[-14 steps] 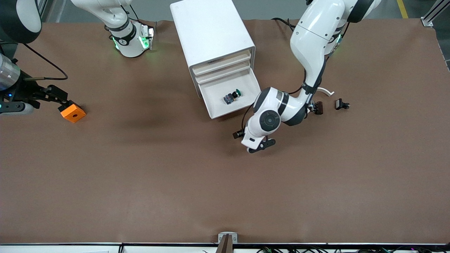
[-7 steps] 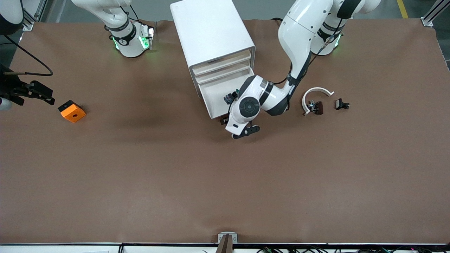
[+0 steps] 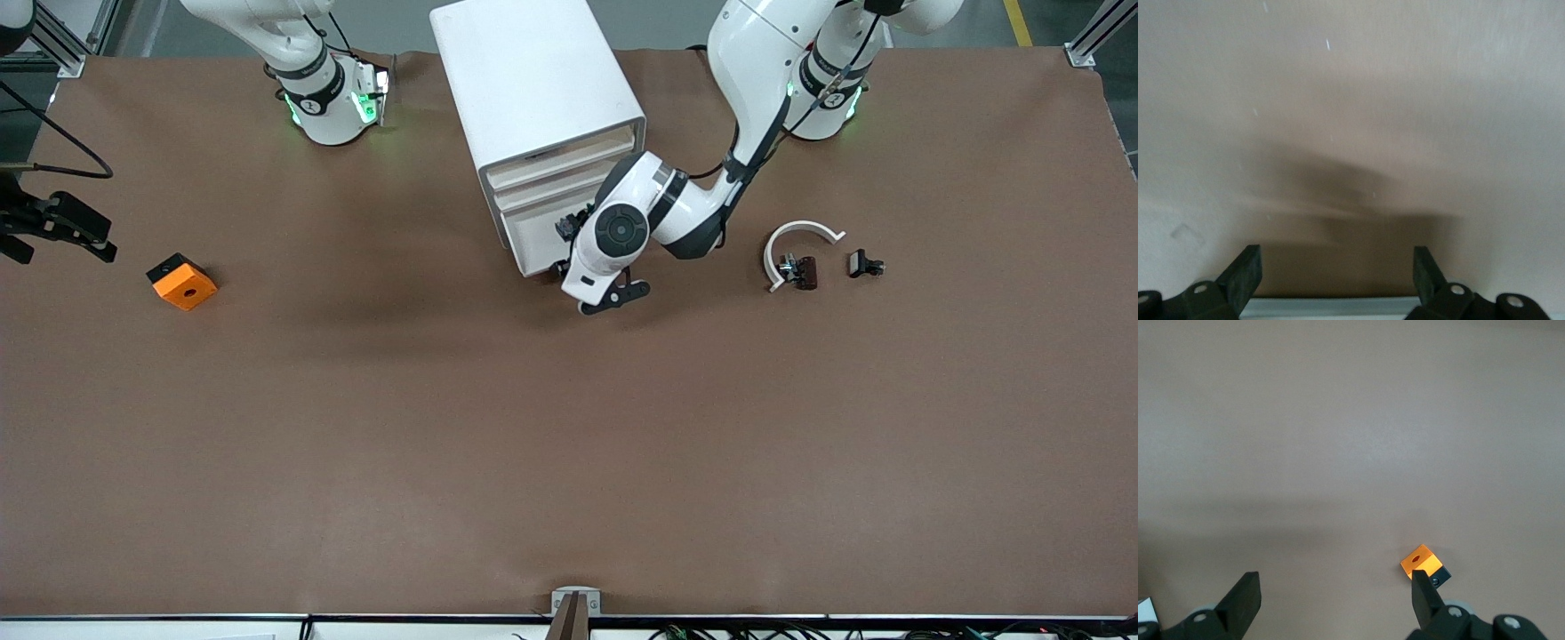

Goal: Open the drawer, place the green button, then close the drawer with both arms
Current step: 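Push the drawer closed into the cabinet with the left gripper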

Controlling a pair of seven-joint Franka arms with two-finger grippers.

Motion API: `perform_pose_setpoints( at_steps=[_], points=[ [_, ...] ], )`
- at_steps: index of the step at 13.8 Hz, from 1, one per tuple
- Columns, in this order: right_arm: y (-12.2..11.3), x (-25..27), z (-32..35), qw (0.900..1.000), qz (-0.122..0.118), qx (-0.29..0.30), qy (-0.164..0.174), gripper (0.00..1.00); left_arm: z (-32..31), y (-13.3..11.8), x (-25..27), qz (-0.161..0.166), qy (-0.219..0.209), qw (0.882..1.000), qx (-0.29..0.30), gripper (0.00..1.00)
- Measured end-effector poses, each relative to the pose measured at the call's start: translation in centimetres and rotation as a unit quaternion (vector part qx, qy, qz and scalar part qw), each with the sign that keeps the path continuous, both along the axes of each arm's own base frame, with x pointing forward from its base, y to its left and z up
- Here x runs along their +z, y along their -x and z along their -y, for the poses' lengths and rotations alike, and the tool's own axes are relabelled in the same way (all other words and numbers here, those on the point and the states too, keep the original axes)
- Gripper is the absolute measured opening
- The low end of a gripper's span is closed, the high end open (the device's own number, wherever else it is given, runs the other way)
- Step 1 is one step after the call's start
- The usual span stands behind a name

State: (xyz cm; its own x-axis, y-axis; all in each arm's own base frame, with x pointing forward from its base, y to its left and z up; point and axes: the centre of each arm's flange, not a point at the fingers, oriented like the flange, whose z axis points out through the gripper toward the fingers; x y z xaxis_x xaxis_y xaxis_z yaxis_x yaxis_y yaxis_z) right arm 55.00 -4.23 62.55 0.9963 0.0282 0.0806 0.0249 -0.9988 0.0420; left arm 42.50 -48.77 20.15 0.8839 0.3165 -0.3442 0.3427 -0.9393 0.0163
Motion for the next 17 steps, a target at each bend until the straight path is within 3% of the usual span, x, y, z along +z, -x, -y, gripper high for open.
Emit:
perform_pose_setpoints(
  at_steps=[8, 17],
  points=[
    [0.2, 0.1, 0.0, 1.0, -0.008, -0.001, -0.001, 1.0, 3.4, 5.8, -0.8, -0.025, -0.011, 1.0, -0.016, 1.0],
    [0.3, 0.0, 0.0, 1.0, -0.013, -0.001, -0.001, 1.0, 4.4, 7.7, -0.8, -0.043, -0.009, 0.999, -0.006, 1.0]
  ],
)
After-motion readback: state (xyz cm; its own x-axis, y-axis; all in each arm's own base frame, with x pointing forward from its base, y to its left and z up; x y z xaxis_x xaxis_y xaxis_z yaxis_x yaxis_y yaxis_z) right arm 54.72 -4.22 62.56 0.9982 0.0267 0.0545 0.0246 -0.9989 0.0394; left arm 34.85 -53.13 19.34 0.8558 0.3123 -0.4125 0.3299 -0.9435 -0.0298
